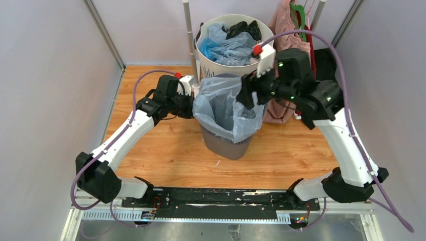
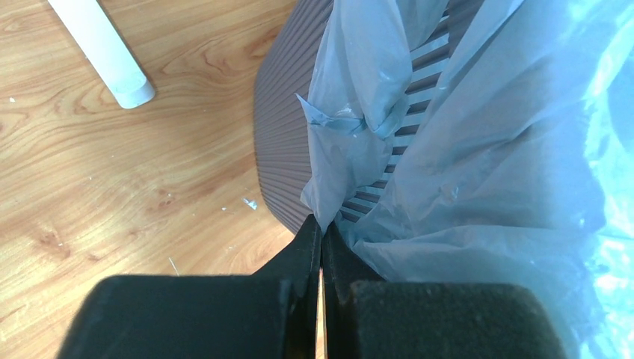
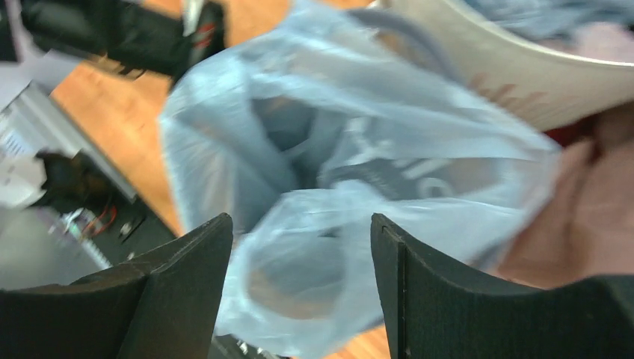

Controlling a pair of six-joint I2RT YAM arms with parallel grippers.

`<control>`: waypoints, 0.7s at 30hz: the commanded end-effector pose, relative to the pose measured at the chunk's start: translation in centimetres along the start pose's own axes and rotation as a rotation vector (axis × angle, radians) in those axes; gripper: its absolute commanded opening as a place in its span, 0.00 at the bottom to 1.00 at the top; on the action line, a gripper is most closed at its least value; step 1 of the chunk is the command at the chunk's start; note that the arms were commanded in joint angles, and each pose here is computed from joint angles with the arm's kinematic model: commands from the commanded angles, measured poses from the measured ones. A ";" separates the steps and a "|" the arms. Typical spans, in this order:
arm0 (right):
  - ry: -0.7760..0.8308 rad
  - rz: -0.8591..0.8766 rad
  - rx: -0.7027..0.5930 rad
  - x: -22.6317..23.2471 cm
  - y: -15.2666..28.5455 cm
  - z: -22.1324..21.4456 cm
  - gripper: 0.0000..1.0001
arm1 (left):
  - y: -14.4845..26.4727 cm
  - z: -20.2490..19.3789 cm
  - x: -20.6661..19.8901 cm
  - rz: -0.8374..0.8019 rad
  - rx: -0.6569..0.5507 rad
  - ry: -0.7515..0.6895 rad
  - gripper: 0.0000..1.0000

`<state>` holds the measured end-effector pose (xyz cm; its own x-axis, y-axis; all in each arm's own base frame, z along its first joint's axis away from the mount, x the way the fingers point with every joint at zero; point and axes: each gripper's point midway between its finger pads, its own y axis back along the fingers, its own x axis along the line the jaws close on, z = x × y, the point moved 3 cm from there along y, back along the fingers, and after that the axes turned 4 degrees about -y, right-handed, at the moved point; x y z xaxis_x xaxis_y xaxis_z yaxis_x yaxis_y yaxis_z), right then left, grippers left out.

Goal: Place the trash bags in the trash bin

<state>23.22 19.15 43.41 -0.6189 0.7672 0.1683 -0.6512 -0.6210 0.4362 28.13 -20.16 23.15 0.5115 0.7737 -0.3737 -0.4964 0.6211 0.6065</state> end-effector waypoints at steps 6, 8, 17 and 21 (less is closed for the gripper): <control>0.130 -0.060 0.213 5.5 -2.2 -4.7 0.73 | 0.4 0.6 -0.7 -0.024 -0.017 -0.025 0.00; 0.163 -0.135 0.245 5.2 -2.6 -5.3 0.73 | 0.5 0.6 -0.7 -0.024 -0.021 -0.026 0.00; 0.244 -0.304 0.314 4.3 -3.5 -7.0 0.73 | 0.7 0.9 -0.9 -0.028 -0.033 -0.029 0.00; 0.244 -0.346 0.307 3.7 -3.0 -7.0 0.71 | 0.8 0.9 -0.9 -0.031 -0.036 -0.030 0.00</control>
<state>20.04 24.77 35.50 -0.5691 0.8041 -0.1722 -0.6432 -0.3048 0.7024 28.14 -20.17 23.16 0.5133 0.7732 -0.3725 -0.4966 0.6216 0.6058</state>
